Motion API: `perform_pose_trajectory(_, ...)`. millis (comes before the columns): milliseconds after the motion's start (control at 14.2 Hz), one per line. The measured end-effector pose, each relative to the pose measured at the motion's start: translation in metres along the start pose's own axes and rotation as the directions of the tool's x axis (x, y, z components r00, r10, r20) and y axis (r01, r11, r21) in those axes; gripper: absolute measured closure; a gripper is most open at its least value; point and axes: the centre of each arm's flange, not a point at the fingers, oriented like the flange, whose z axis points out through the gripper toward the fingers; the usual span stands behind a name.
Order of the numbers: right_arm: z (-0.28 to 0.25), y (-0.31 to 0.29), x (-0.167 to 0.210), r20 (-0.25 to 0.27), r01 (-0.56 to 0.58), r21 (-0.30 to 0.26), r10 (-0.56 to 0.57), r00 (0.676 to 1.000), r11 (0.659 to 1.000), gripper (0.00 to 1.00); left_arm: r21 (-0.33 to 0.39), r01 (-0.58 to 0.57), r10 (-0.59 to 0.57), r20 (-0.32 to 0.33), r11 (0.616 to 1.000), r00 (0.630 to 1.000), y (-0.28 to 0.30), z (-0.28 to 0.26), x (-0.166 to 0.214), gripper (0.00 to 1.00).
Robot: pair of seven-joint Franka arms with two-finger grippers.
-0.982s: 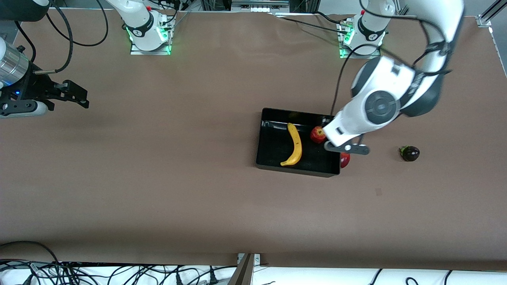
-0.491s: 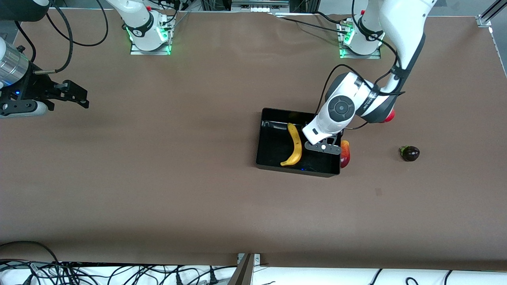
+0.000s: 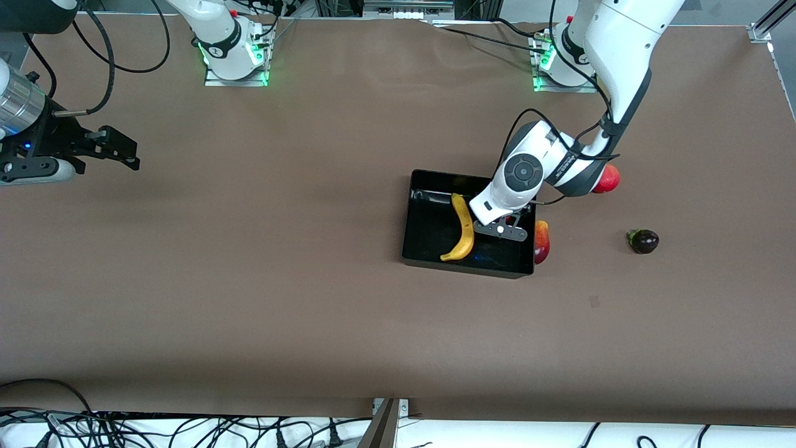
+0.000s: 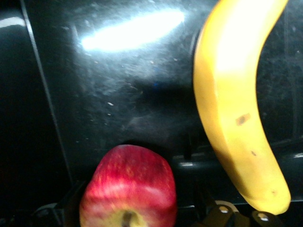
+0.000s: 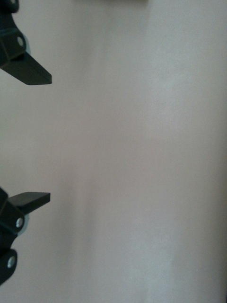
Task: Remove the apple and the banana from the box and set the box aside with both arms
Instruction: 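Grasp the red apple in the tray with the left gripper and lift, then carry the apple out of the tray and set it beside the mango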
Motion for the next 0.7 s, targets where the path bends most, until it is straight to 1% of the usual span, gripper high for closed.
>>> perform_pose_trajectory(70, 0.0, 0.0, 0.0, 0.0, 0.0, 0.0, 0.0, 1.0, 1.0, 0.0, 0.012, -0.013, 0.013, -0.005, 1.0, 1.0, 0.006, 0.0, -0.002, 0.04)
perform_pose_trajectory(211, 0.0, 0.0, 0.0, 0.0, 0.0, 0.0, 0.0, 1.0, 1.0, 0.0, 0.025, -0.027, 0.027, -0.011, 0.999, 1.0, 0.011, 0.0, -0.003, 0.24)
perform_pose_trajectory(281, 0.0, 0.0, 0.0, 0.0, 0.0, 0.0, 0.0, 1.0, 1.0, 0.0, 0.028, -0.025, 0.025, -0.01, 0.999, 1.0, 0.01, -0.003, -0.003, 0.29)
perform_pose_trajectory(421, 0.0, 0.0, 0.0, 0.0, 0.0, 0.0, 0.0, 1.0, 1.0, 0.0, 0.048, -0.01, 0.01, 0.002, 0.999, 1.0, 0.003, -0.023, 0.003, 0.29)
perform_pose_trajectory(491, 0.0, 0.0, 0.0, 0.0, 0.0, 0.0, 0.0, 1.0, 1.0, 0.0, 0.068, 0.001, -0.002, 0.014, 0.998, 1.0, -0.001, -0.044, 0.008, 0.29)
perform_pose_trajectory(702, 0.0, 0.0, 0.0, 0.0, 0.0, 0.0, 0.0, 1.0, 1.0, 0.0, 0.144, 0.033, -0.046, 0.088, 0.989, 0.995, -0.028, -0.132, 0.013, 0.29)
